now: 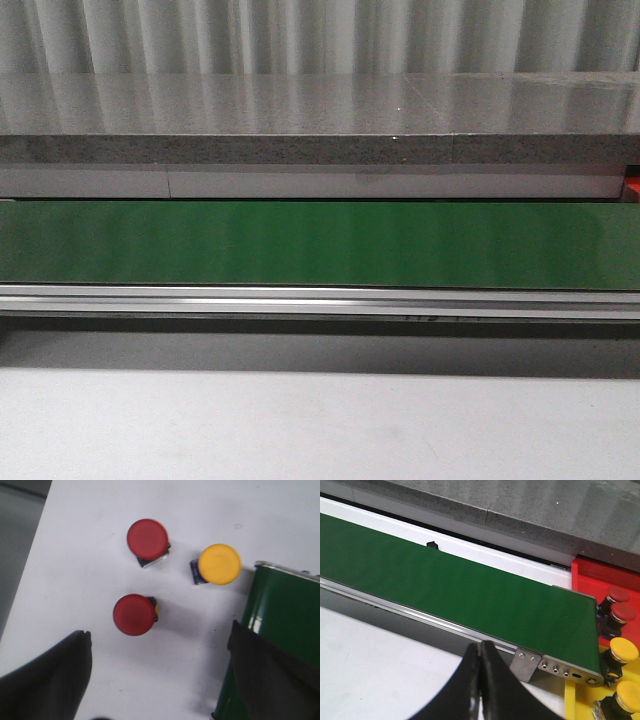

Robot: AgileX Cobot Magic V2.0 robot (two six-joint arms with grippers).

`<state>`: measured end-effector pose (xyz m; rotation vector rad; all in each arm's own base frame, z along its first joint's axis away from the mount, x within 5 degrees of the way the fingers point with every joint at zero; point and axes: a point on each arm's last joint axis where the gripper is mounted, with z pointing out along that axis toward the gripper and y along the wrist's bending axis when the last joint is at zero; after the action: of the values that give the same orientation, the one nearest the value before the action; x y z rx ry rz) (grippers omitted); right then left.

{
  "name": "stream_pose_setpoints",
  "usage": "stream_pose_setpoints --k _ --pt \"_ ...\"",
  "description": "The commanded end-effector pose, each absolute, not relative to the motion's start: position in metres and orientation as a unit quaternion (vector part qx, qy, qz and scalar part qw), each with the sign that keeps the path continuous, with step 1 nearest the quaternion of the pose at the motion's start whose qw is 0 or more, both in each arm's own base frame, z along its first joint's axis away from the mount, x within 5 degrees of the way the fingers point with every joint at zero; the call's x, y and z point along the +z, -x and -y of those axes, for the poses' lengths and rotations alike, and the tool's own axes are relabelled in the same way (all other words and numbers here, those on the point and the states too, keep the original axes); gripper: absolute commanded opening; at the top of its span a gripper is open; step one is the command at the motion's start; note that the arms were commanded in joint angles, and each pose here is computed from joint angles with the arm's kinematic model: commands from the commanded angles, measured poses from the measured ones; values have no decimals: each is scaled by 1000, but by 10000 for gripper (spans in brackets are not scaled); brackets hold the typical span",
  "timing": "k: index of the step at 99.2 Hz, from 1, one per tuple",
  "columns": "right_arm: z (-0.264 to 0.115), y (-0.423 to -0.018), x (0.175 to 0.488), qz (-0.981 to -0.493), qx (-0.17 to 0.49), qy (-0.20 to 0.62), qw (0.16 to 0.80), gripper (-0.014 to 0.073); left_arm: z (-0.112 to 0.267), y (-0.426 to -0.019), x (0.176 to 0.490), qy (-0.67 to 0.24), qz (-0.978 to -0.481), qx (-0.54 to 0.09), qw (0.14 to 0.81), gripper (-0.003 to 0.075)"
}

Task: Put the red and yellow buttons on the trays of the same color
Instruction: 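Grasp a yellow button from the pile with the left gripper, then lower the yellow button onto the belt and open the left gripper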

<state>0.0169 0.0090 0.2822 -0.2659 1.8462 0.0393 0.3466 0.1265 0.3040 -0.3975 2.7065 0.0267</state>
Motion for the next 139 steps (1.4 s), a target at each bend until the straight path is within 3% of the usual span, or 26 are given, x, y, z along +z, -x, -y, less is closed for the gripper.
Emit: stream_pose_setpoints --k 1,30,68,84,86,100,101,102,108,139 --pt "-9 -18 296 -767 15 108 632 -67 -134 -347 312 159 -963 13 217 516" --pt "-9 -18 296 -767 15 108 632 -67 -161 -363 259 190 -969 11 159 515" --pt "-9 -18 296 -767 15 108 632 -67 -169 -388 206 214 -964 -6 155 513" --pt "-9 -18 296 -767 15 108 632 -67 -170 -391 192 218 -965 -14 145 482" --pt "-9 -18 296 -767 15 108 632 -67 -170 -392 189 219 -965 -15 142 440" --pt "-9 -18 296 -767 15 108 632 -67 -170 -392 190 219 -965 -14 145 327" --pt "-9 -18 296 -767 15 108 632 -67 -170 -393 191 218 -965 -14 146 313" --pt "-9 -18 296 -767 15 108 632 -67 -170 -393 193 217 -965 -14 148 240" --pt "-9 -18 296 -767 15 108 632 -67 -169 -393 197 216 -964 -13 153 206" --pt "-9 -18 296 -767 15 108 632 -67 -150 -375 274 171 -957 8 235 183"
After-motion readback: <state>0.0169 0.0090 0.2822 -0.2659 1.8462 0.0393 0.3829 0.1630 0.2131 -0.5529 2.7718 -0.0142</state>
